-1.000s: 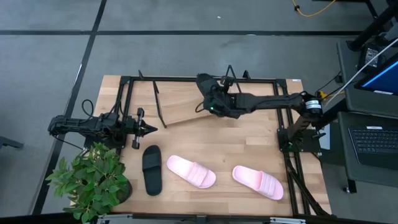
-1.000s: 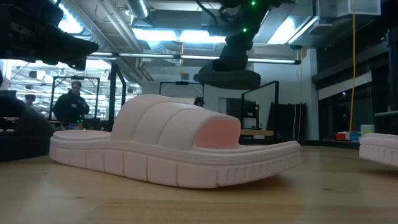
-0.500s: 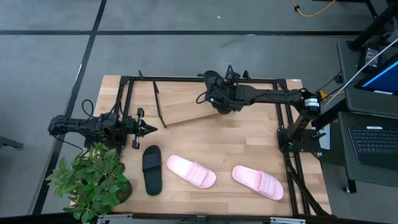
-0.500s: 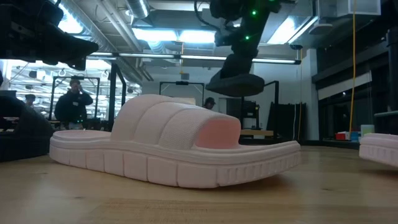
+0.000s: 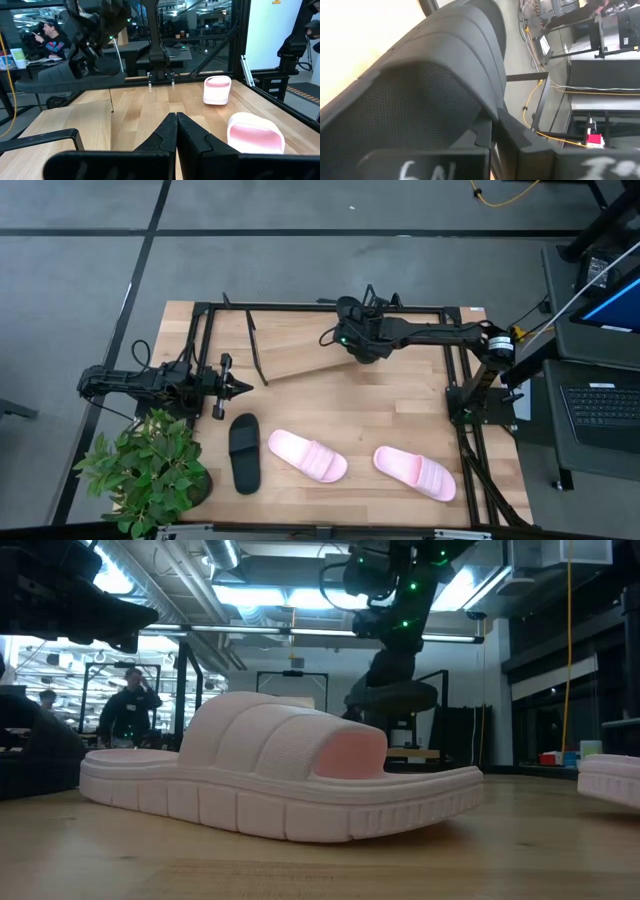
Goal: Pick and place slides into the shelf
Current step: Put the right black slipper on the shelf
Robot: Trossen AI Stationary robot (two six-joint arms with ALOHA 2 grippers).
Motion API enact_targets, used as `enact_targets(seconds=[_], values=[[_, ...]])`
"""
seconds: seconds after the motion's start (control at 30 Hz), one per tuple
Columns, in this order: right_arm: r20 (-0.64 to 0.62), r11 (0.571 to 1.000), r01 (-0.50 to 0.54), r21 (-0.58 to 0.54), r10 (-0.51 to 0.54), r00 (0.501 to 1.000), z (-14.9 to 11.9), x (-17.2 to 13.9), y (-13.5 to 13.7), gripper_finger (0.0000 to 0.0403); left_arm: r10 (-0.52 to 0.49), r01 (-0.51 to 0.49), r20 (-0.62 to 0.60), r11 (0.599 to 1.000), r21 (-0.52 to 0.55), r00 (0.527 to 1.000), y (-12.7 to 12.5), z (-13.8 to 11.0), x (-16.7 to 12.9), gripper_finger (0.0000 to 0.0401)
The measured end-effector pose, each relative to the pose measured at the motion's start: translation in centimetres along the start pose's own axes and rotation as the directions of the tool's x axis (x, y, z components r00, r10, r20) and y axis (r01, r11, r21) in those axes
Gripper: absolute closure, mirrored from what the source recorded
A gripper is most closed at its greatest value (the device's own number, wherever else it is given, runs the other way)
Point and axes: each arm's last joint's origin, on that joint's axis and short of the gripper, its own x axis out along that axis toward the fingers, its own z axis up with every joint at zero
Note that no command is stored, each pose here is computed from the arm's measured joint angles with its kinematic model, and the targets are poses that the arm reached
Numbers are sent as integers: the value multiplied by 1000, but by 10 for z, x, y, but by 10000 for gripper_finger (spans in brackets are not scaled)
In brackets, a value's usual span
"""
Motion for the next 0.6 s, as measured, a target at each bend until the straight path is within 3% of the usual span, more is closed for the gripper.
enact_targets(seconds=[0.6], values=[[-32,999,12,48,-10,999,-4,15,-5,391,0,0,0,1000,0,1000,0,0,0,401]])
